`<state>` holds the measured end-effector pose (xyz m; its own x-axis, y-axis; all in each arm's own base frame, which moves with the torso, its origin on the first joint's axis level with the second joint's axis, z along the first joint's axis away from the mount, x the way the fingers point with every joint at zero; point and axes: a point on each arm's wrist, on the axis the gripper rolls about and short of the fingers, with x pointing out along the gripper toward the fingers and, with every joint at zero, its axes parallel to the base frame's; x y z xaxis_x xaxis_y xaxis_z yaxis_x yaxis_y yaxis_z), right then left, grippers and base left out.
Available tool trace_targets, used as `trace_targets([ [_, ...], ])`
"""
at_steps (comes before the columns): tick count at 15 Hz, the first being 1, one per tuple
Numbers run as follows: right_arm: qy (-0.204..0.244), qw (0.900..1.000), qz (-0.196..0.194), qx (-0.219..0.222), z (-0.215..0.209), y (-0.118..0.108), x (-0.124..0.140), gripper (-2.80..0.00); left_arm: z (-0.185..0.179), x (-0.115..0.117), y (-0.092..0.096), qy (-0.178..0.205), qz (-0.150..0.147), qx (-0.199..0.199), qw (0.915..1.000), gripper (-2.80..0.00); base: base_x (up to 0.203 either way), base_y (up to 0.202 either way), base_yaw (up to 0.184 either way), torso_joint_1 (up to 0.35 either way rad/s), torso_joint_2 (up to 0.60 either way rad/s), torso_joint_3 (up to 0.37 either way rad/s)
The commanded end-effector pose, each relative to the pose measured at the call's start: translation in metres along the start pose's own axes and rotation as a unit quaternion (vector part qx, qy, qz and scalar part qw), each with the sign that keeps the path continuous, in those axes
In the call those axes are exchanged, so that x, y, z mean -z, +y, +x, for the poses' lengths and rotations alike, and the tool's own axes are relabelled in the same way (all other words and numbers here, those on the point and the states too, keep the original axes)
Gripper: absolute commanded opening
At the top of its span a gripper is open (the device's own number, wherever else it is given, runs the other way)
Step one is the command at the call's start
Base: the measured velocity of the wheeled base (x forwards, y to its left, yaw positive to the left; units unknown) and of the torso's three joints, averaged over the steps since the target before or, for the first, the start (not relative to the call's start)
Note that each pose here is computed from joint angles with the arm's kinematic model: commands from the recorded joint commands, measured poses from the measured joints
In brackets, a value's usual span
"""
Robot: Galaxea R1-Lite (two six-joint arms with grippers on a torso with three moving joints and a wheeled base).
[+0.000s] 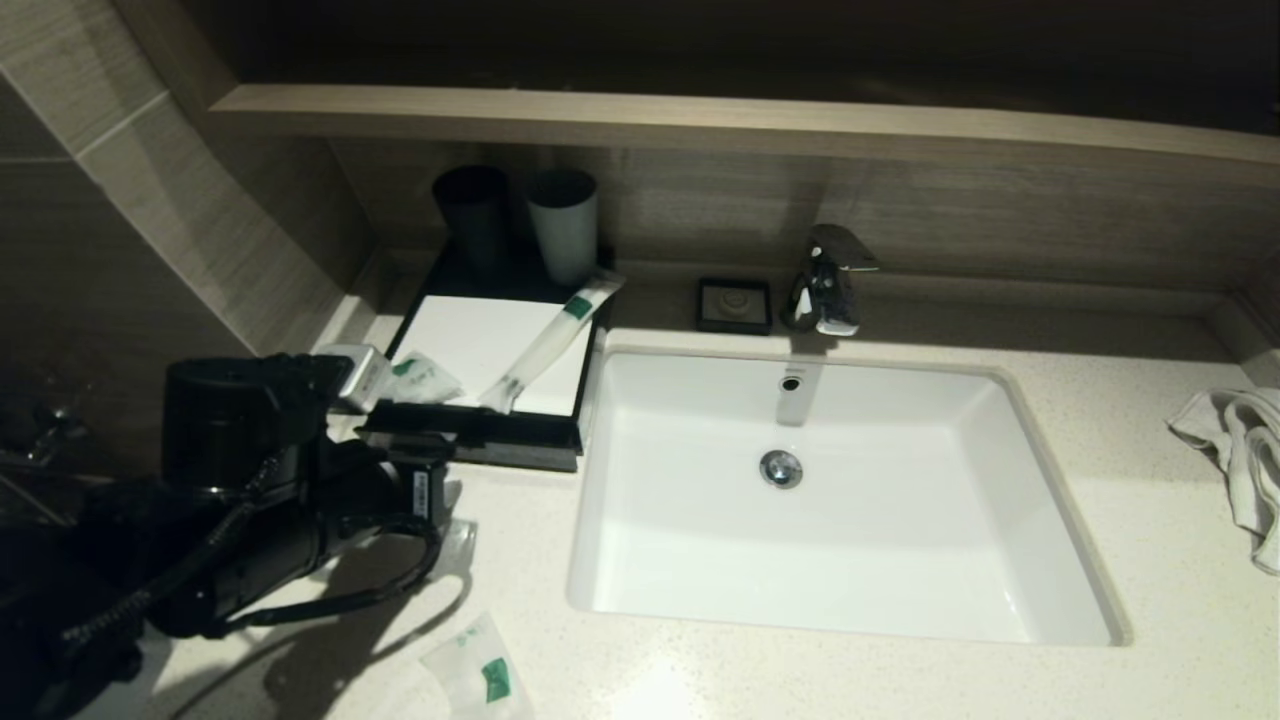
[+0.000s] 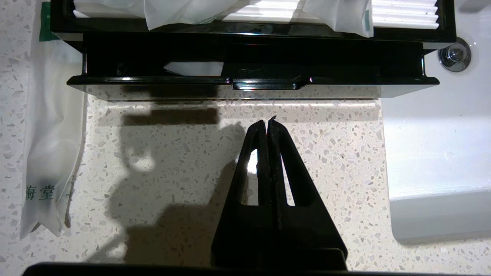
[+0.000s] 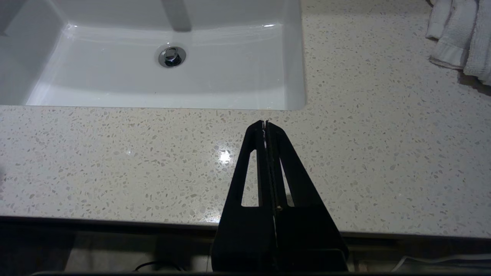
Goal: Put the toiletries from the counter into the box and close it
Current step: Open the drawer
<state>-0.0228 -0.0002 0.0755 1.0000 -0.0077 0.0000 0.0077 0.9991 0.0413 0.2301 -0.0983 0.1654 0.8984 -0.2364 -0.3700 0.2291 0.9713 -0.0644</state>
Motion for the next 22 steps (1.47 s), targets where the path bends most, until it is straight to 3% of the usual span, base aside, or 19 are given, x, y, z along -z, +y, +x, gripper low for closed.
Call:
trace_targets([
  [1,0.0,1.0,0.0,0.0,0.0,0.0,0.0,-2.8,0.005,0.001,-0.001,0.004,0.0,-0.001,1.0,-2.8,0.0,0.0,0.0,0.0,0.0,0.0],
  [22,0.0,1.0,0.0,0.0,0.0,0.0,0.0,-2.8,0.03,-0.003,-0.004,0.006,0.003,-0.006,1.0,-2.8,0.0,0.0,0.0,0.0,0.0,0.0],
])
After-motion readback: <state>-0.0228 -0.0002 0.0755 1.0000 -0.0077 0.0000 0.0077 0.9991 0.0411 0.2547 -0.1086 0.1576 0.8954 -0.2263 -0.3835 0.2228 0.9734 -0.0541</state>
